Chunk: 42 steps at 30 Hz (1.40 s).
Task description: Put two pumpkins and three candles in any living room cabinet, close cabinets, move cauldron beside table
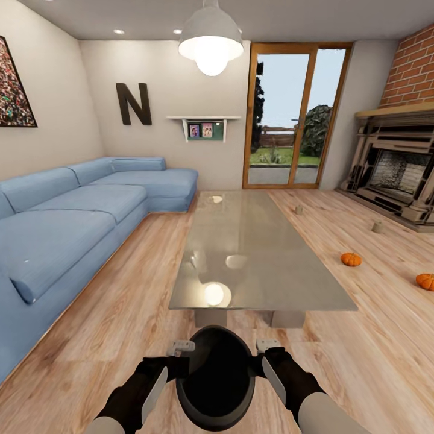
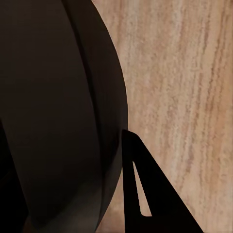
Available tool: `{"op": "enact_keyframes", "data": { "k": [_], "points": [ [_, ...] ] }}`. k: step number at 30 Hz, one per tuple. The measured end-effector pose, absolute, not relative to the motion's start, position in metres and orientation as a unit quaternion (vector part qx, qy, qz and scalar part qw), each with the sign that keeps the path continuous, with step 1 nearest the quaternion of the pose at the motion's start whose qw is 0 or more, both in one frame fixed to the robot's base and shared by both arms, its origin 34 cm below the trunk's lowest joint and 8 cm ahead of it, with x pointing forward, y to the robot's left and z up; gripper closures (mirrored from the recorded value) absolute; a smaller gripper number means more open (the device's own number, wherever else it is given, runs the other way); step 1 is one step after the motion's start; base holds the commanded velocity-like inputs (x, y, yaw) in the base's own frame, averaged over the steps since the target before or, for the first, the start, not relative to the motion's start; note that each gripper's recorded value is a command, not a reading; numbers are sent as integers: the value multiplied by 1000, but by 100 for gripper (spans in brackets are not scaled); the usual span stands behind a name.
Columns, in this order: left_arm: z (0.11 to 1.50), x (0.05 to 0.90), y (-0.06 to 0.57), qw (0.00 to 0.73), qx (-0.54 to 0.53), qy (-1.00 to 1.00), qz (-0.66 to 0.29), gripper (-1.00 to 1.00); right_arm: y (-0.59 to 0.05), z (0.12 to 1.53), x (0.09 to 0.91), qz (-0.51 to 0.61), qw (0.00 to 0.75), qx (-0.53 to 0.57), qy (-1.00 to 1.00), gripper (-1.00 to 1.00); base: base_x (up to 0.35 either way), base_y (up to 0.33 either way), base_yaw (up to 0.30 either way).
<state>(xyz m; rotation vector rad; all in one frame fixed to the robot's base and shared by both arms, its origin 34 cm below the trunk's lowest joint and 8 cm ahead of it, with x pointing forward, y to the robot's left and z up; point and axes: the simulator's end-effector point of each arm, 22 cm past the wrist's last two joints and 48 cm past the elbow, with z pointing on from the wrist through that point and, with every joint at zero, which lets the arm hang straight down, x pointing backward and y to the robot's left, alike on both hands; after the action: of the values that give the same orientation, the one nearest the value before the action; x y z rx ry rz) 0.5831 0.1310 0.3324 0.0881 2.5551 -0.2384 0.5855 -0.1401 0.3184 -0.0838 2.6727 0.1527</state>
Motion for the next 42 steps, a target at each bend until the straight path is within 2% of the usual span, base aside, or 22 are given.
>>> {"op": "enact_keyframes", "data": {
  "k": [17, 42],
  "points": [
    [332, 583, 131, 283, 32, 954, -90, 100, -140, 318, 586, 55, 230, -31, 971, 100, 74, 0, 0],
    [327, 582, 131, 280, 32, 955, -90, 100, -140, 314, 584, 55, 227, -32, 972, 100, 12, 0, 0]
  ]
}}
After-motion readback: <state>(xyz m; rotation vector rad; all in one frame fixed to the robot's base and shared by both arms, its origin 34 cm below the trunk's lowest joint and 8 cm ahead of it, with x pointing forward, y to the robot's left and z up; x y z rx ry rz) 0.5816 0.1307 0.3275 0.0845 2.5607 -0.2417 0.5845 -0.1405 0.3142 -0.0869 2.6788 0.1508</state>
